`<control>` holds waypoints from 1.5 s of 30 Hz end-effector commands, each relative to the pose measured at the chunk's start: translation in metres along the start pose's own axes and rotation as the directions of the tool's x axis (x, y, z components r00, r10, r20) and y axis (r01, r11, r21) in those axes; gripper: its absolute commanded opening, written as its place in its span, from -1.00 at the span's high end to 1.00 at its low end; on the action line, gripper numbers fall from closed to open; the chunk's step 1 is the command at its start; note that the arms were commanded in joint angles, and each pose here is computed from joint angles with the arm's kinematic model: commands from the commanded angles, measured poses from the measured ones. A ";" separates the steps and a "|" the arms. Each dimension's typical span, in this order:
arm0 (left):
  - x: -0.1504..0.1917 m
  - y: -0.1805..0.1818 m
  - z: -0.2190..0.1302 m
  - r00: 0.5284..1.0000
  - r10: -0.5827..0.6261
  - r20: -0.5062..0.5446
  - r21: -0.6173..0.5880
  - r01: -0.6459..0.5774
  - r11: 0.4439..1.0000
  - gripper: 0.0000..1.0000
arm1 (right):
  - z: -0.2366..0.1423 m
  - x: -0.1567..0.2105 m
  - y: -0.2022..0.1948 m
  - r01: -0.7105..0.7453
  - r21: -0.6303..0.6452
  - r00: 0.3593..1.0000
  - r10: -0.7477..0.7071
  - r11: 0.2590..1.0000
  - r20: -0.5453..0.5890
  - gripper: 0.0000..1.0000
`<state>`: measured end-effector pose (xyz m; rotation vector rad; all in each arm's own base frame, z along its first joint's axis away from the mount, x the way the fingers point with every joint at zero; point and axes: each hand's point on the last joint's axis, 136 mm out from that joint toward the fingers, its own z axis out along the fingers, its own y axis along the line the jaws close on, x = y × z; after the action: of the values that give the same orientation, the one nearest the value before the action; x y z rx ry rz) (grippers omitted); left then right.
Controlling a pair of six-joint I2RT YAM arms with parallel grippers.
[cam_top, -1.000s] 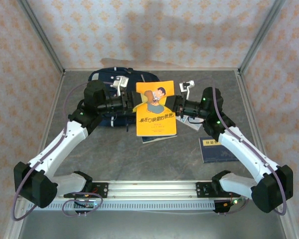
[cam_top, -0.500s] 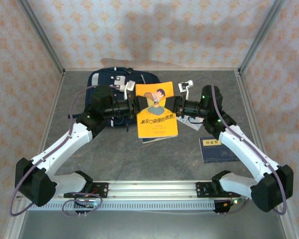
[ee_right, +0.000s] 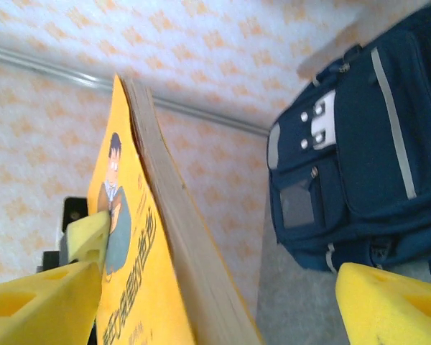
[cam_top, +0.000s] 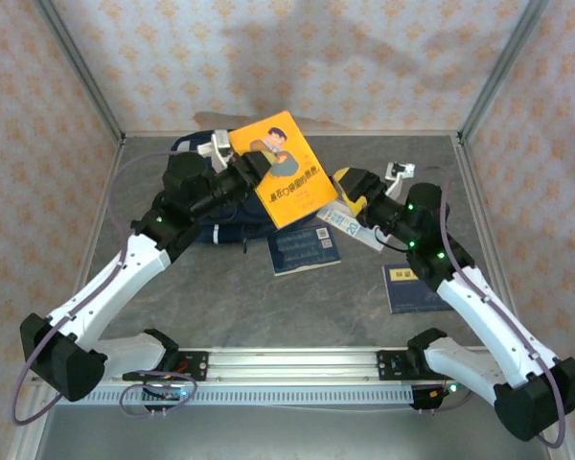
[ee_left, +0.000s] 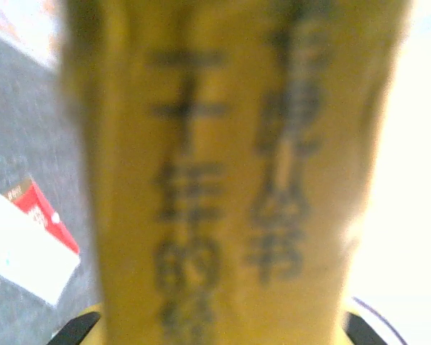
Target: Pack the student bag
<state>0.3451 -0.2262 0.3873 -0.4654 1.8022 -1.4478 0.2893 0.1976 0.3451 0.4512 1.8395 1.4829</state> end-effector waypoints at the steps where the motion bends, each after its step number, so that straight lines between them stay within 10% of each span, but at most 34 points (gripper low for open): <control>1: -0.044 -0.034 -0.011 0.972 -0.057 0.228 0.115 0.031 0.993 1.00 | 0.002 -0.019 0.011 -0.136 -0.109 0.984 0.147 0.985 0.098 -0.72; 20: -0.043 -0.034 0.000 0.955 -0.162 0.247 0.156 0.126 0.980 1.00 | 0.048 0.006 0.075 -0.198 -0.393 0.980 0.178 0.898 -0.088 -0.84; 45: -0.020 -0.019 0.004 0.961 -0.122 0.250 0.086 0.103 0.991 1.00 | 0.065 0.006 0.065 -0.224 -0.294 0.974 0.216 0.929 -0.061 0.28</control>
<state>0.3626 -0.2269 0.3811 -0.7287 1.6494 -1.4210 0.3296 0.2663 0.3738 0.5501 1.6328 1.8670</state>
